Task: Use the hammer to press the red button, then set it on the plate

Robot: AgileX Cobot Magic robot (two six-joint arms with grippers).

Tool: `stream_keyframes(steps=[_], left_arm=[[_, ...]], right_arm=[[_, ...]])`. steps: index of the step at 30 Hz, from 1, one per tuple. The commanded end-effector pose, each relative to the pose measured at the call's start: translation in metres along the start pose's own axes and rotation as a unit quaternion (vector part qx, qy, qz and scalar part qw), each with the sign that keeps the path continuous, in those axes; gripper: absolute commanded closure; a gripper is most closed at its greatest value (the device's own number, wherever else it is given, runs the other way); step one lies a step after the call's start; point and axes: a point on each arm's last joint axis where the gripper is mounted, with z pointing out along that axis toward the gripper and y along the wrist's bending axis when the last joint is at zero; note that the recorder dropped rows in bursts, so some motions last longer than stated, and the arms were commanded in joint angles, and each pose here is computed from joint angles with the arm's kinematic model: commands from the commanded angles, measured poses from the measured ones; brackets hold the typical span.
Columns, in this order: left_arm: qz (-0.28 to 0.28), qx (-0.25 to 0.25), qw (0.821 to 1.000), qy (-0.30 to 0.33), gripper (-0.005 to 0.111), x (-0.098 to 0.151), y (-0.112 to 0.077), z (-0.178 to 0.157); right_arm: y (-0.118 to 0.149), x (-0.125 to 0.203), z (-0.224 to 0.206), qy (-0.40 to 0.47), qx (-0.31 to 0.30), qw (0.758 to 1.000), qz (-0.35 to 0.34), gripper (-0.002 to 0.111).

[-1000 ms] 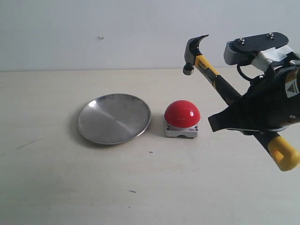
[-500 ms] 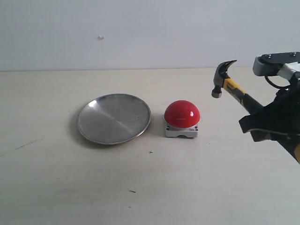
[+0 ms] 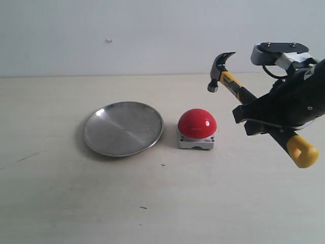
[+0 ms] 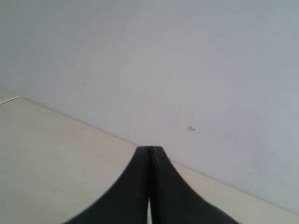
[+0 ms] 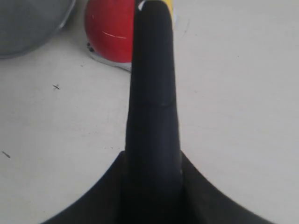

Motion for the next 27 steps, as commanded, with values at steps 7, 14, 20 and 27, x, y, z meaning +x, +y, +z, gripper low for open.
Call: stream_keyframes(steps=[7,14,20,27], left_arm=[[-0.003,0.004,1.0,-0.001,0.107,0.001,0.0,-0.001],[-0.003,0.004,1.0,-0.001,0.107,0.001,0.0,-0.001],[-0.003,0.004,1.0,-0.001,0.107,0.001,0.0,-0.001],[-0.003,0.004,1.0,-0.001,0.107,0.001,0.0,-0.001]], right_arm=[[0.021,-0.008,-0.006,-0.048,0.025,0.998,-0.024,0.108],[0.027,-0.007,-0.005,-0.054,0.043,0.997,-0.033,0.108],[0.036,-0.005,-0.005,-0.056,0.037,0.997,-0.046,0.108],[0.033,0.005,0.003,-0.056,0.037,0.997,-0.049,0.108]])
